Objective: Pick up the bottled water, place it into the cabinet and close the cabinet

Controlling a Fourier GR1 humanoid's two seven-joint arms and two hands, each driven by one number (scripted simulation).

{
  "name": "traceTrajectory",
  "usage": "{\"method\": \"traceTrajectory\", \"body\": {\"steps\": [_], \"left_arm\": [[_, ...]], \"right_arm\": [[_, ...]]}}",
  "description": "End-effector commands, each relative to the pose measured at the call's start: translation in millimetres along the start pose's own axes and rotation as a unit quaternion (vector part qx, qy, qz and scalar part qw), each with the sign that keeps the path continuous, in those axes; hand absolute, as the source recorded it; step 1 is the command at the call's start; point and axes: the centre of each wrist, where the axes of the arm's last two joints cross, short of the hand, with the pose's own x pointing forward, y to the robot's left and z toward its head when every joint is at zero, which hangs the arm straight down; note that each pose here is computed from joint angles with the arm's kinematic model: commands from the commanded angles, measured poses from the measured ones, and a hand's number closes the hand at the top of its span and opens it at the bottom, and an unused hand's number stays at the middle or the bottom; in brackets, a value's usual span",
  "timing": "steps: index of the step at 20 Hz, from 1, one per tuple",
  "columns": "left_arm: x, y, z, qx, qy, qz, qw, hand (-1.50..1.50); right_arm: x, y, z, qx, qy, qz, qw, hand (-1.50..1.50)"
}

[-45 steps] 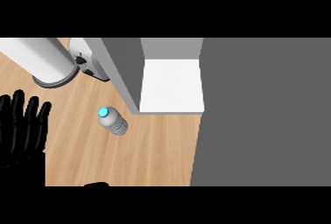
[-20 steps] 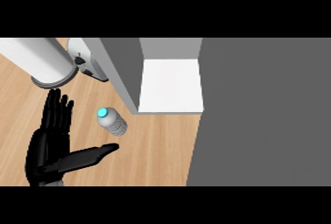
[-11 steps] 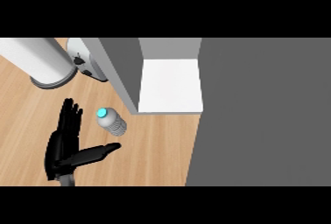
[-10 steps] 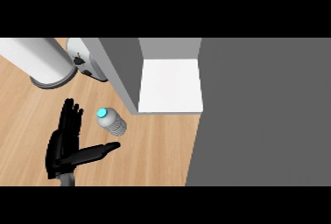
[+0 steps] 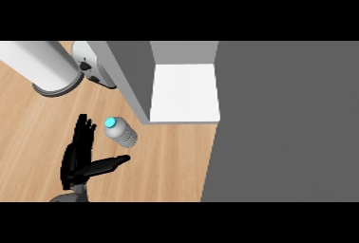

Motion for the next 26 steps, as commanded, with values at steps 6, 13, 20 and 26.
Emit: {"method": "traceTrajectory", "body": {"steps": [6, 13, 20, 26], "left_arm": [[-46.1, 1.7, -17.1, 0.009, -0.004, 0.025, 0.9997, -1.50], [-73.6, 1.6, -21.2, 0.009, -0.013, 0.031, 0.9994, -1.50], [-84.3, 1.5, -21.2, 0.042, -0.035, 0.046, 0.9974, -1.50], [-80.8, -22.3, -32.4, 0.022, -0.068, 0.061, 0.9956, 1.50]], "right_arm": [[28.9, -5.1, 18.8, -0.024, -0.031, 0.035, 0.999, -1.50], [28.9, -3.5, 9.6, -0.016, -0.017, 0.042, 0.999, -1.50], [27.3, -0.7, 20.2, -0.017, -0.031, 0.037, 0.999, -1.50], [27.1, 3.2, 3.8, -0.019, -0.022, 0.035, 0.999, -1.50]]}}
